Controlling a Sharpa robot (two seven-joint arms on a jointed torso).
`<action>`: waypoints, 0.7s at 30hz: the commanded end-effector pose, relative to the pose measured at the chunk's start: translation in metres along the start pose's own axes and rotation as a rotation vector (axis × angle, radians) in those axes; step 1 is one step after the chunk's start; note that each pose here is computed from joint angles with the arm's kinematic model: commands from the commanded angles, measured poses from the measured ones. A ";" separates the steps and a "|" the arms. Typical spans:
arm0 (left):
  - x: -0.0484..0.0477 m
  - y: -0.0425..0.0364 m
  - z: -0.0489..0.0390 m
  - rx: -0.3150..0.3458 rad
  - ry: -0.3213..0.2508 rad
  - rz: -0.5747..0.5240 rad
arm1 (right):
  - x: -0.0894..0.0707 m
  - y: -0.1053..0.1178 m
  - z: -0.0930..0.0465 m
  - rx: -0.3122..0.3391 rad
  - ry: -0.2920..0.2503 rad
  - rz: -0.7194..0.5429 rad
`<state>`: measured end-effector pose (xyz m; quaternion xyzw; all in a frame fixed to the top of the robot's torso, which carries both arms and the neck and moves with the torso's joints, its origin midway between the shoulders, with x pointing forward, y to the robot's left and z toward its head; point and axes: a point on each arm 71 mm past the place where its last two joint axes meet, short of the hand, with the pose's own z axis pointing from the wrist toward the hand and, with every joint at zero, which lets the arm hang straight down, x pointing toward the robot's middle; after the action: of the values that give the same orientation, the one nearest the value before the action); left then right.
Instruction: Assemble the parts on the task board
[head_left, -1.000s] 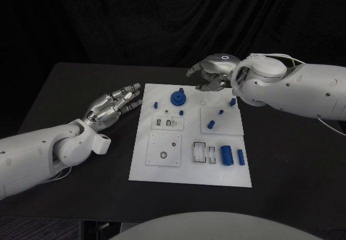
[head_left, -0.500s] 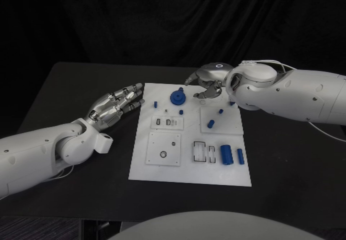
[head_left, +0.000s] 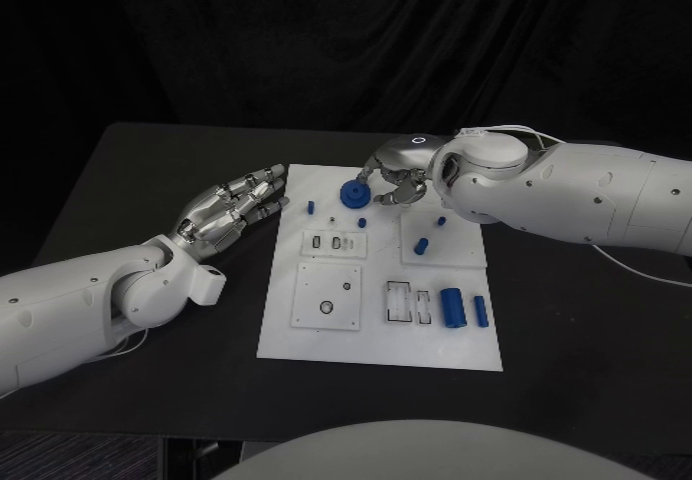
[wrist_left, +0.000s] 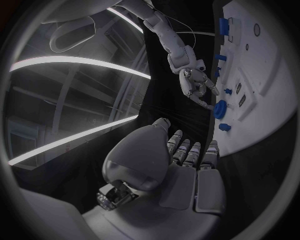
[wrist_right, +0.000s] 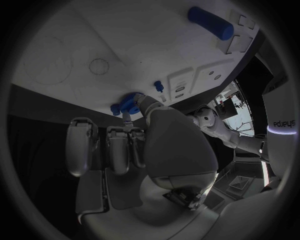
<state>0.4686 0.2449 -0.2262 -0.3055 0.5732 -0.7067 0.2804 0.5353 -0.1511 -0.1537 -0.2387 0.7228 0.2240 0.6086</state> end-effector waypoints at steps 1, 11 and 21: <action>0.0016 -0.0070 0.0000 0.109 0.011 -0.012 | 0.003 0.001 0.001 -0.010 0.022 -0.004; 0.0017 -0.0062 0.0009 0.108 0.013 -0.014 | 0.005 -0.001 0.001 0.001 0.037 -0.005; 0.0005 -0.0064 -0.0011 0.106 0.009 -0.013 | 0.005 -0.010 -0.006 0.027 0.023 -0.002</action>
<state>0.4691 0.2459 -0.2268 -0.3058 0.5735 -0.7066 0.2798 0.5372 -0.1618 -0.1570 -0.2343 0.7324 0.2134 0.6026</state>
